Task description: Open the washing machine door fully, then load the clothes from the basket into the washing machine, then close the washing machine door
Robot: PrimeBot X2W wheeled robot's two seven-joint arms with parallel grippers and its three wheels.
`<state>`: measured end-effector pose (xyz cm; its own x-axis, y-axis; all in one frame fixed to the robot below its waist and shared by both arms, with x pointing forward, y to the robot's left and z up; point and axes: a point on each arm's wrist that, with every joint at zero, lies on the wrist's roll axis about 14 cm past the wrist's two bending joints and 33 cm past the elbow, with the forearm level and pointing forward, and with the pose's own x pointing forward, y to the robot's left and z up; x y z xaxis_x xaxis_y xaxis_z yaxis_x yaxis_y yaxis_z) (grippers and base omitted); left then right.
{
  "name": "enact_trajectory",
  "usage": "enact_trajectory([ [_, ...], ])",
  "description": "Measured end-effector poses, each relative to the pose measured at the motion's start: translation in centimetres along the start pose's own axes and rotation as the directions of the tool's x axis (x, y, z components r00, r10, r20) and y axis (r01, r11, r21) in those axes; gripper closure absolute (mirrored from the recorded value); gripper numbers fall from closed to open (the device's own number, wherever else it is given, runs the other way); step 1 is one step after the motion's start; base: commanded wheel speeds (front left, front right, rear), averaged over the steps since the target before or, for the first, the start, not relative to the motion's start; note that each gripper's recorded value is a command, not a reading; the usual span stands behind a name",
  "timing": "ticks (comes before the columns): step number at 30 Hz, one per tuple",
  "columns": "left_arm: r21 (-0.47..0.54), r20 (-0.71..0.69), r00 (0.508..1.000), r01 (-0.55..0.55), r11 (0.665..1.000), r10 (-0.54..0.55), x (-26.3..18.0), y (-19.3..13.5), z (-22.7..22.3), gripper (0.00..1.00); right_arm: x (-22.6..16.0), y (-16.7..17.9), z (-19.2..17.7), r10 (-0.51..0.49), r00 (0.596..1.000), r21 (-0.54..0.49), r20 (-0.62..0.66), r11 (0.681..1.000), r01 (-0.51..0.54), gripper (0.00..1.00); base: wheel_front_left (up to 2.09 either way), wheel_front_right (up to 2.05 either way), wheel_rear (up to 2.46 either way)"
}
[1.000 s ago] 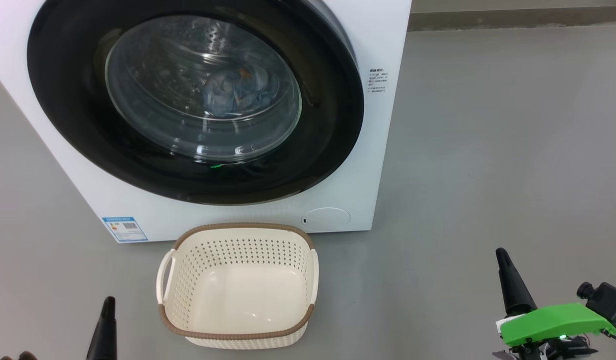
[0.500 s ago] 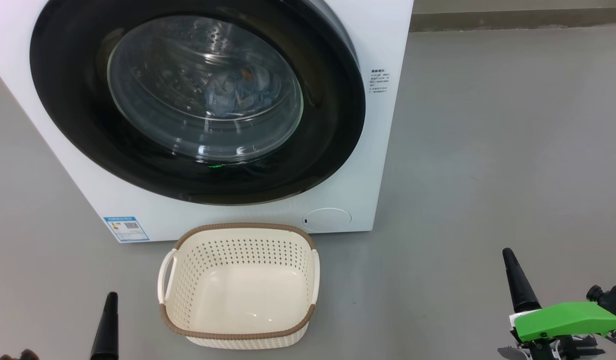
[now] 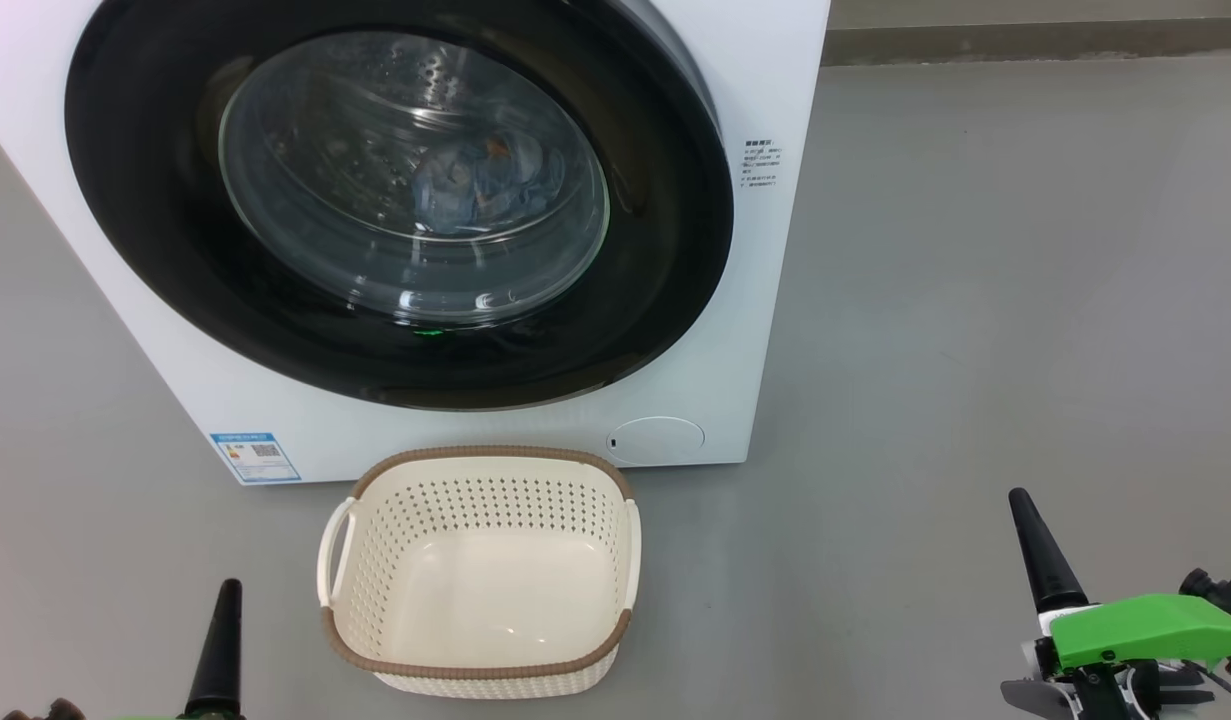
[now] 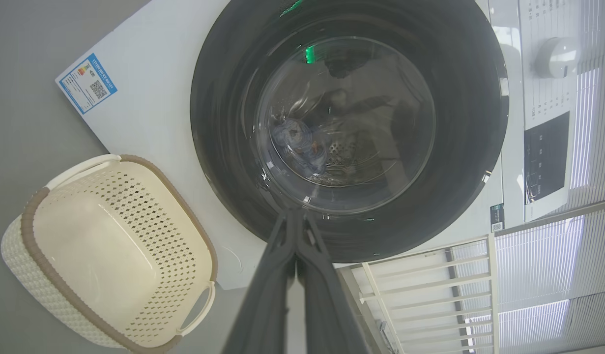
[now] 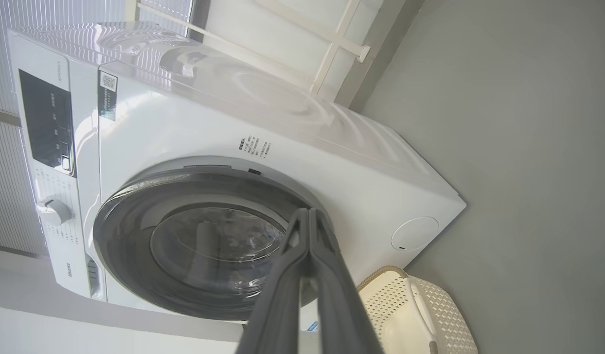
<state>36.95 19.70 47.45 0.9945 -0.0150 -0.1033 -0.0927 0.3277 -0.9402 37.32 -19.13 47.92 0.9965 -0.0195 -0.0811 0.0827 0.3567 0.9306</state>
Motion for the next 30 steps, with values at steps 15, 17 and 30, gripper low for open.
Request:
enact_trajectory([
  [15,-0.142,0.0,1.0,0.009,0.99,-0.009,0.3,-0.4,-0.2,1.0,0.0,-0.3,0.6,-0.009,1.0,0.168,0.008,0.986,0.007,1.0,0.0,0.0,0.0],
  [17,-0.161,-0.001,1.0,0.009,0.987,-0.009,0.3,-0.4,-0.3,1.0,0.0,-0.3,0.6,-0.008,1.0,0.182,0.003,0.983,0.007,1.0,0.0,0.0,0.0],
  [30,-0.279,0.004,1.0,0.031,0.96,-0.031,0.7,-1.1,-0.2,1.0,0.1,-0.2,0.9,-0.002,1.0,0.309,0.001,0.951,0.001,1.0,0.0,0.0,0.0],
])
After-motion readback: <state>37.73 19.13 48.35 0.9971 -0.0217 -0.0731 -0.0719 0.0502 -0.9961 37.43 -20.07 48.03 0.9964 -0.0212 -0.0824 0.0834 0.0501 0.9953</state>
